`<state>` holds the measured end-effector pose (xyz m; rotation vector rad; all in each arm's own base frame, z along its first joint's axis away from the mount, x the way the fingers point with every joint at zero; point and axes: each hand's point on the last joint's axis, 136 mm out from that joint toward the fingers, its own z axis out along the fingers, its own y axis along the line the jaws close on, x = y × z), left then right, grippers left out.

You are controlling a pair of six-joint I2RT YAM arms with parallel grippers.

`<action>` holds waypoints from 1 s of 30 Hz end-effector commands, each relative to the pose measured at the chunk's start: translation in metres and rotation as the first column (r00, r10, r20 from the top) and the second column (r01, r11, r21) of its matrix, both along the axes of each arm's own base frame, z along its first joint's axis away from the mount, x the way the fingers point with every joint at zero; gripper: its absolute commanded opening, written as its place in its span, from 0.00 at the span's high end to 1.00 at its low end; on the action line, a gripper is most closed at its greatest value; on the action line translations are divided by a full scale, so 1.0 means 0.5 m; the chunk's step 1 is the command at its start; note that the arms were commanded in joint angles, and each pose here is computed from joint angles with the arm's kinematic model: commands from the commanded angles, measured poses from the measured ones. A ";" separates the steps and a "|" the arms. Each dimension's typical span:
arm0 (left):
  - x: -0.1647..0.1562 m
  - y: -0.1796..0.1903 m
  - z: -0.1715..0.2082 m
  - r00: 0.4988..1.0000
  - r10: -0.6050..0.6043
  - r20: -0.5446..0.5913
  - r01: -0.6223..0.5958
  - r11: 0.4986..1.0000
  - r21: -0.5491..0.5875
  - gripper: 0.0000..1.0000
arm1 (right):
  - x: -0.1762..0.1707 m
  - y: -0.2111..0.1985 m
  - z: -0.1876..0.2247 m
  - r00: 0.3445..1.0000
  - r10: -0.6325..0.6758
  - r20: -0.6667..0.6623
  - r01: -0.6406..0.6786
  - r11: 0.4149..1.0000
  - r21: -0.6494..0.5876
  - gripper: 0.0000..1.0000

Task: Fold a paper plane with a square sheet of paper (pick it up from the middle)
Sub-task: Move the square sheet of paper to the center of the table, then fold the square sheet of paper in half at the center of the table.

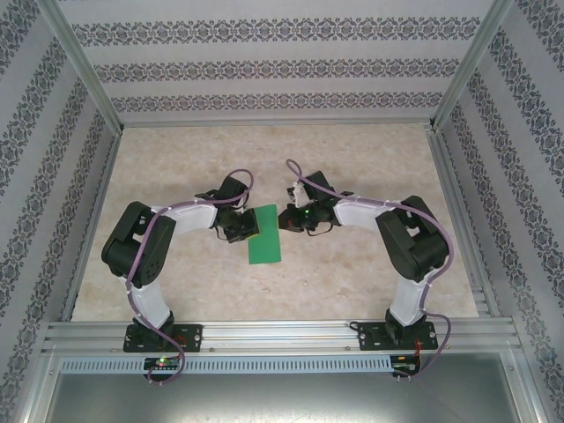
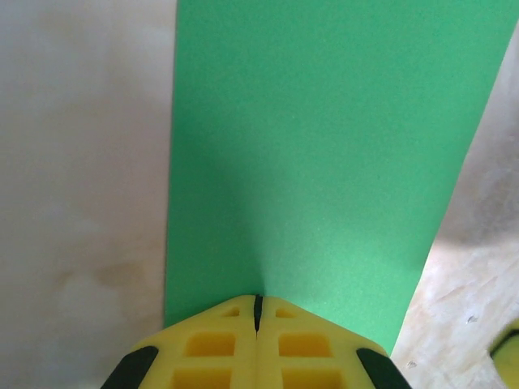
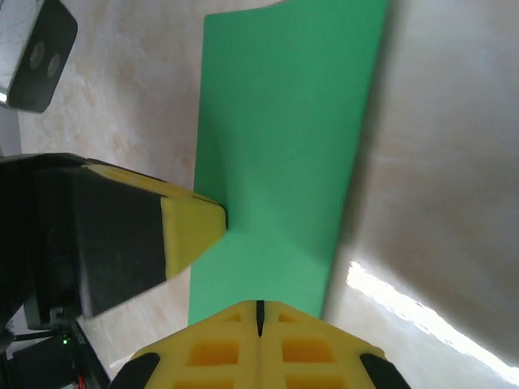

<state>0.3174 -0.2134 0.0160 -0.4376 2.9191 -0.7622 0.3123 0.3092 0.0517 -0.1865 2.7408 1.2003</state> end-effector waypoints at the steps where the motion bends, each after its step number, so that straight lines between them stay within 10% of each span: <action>1: -0.095 0.067 -0.065 0.980 0.043 -0.197 -0.013 0.988 0.154 1.00 | -0.003 0.026 -0.007 1.000 0.015 -0.022 -0.015 1.000 0.006 1.00; 13: 0.056 -0.084 0.088 0.988 -0.095 0.121 0.119 0.971 -0.206 0.85 | -0.002 -0.030 0.004 0.987 -0.158 -0.012 0.158 0.987 0.012 1.00; 30: 0.082 -0.114 0.019 0.987 -0.149 0.058 0.158 0.964 -0.214 0.95 | -0.032 0.017 -0.052 0.989 -0.109 -0.104 0.111 0.994 0.013 1.00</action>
